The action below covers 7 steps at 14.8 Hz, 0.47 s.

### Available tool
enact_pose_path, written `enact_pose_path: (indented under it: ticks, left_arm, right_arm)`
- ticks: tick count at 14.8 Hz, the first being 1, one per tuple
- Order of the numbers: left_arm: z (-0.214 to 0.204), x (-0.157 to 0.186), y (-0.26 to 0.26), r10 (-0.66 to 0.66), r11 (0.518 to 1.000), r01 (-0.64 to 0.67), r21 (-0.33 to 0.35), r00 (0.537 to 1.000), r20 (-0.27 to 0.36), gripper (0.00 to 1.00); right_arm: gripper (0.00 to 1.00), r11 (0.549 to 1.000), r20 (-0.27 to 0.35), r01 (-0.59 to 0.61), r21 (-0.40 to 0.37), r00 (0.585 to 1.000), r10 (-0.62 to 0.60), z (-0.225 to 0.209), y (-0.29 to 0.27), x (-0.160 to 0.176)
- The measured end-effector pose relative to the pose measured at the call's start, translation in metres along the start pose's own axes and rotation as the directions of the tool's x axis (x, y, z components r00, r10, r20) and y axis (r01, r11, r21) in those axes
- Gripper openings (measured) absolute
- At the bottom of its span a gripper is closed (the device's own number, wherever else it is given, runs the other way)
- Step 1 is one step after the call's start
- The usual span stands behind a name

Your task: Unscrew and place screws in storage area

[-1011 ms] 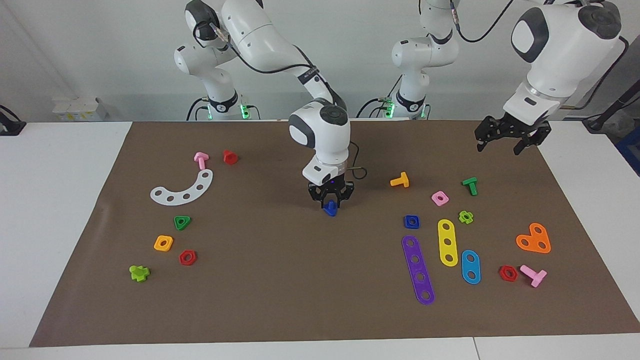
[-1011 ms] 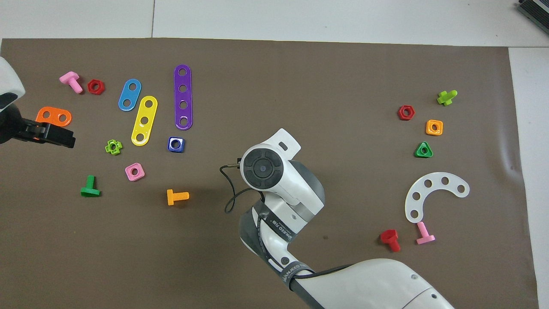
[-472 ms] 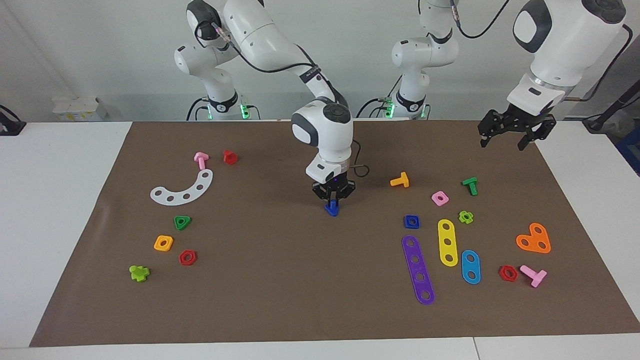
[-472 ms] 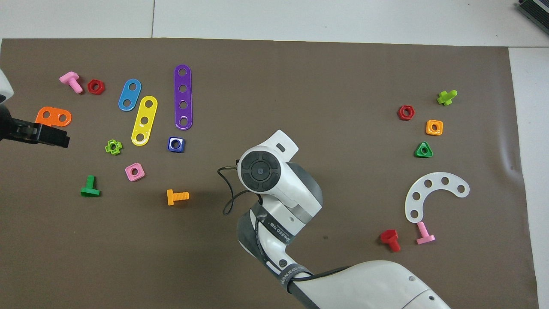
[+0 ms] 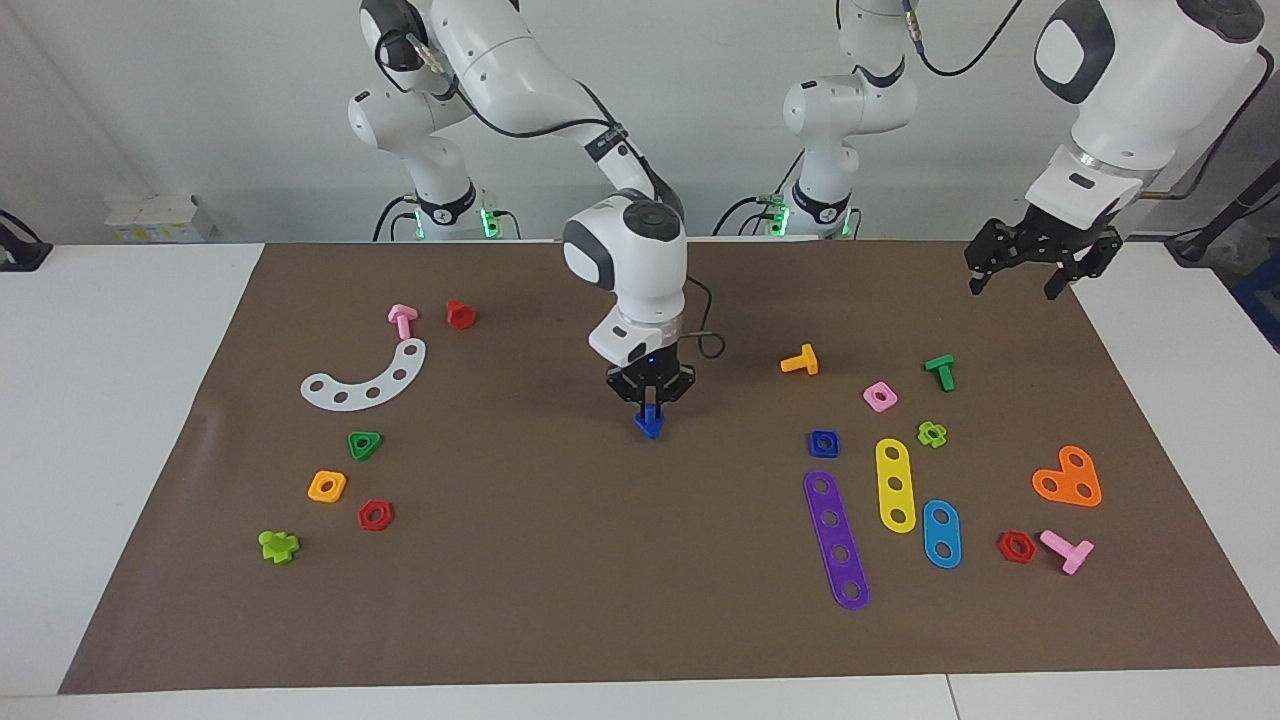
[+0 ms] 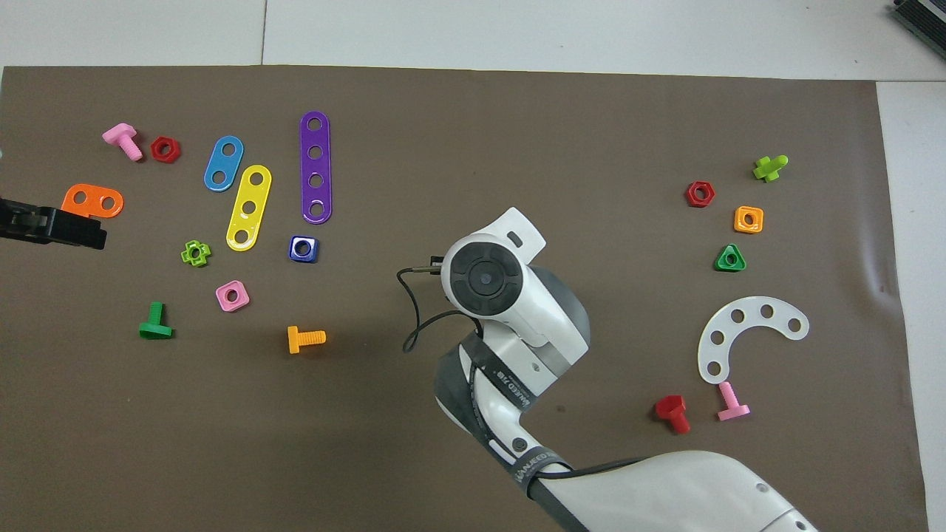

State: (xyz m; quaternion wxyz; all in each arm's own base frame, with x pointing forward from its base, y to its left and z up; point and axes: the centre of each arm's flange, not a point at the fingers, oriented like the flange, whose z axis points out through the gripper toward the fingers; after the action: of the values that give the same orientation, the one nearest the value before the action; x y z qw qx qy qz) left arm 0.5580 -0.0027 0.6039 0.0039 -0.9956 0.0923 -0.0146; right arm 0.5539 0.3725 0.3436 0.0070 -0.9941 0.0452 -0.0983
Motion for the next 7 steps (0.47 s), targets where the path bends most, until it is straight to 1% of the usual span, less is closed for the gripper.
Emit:
enact_pose_path:
  ticks: [3, 5, 7]
  left_arm:
    - [-0.016, 0.002, -0.001, -0.001, 1.0, 0.001, 0.006, 0.999, -0.033, 1.0]
    - [-0.03, 0.002, -0.001, -0.001, 1.0, 0.001, 0.01, 0.998, -0.057, 1.0]
    - [-0.042, 0.0, -0.001, -0.001, 1.0, 0.002, 0.011, 0.998, -0.061, 1.0]
  right_arm:
    - [0.19, 0.997, -0.003, -0.08, -0.018, 0.997, 0.08, -0.016, 0.058, 0.015]
    - [0.19, 0.993, 0.001, -0.115, -0.033, 0.993, 0.115, -0.018, 0.089, 0.021]
    - [0.19, 0.989, 0.006, -0.137, -0.05, 0.99, 0.138, -0.015, 0.124, 0.031]
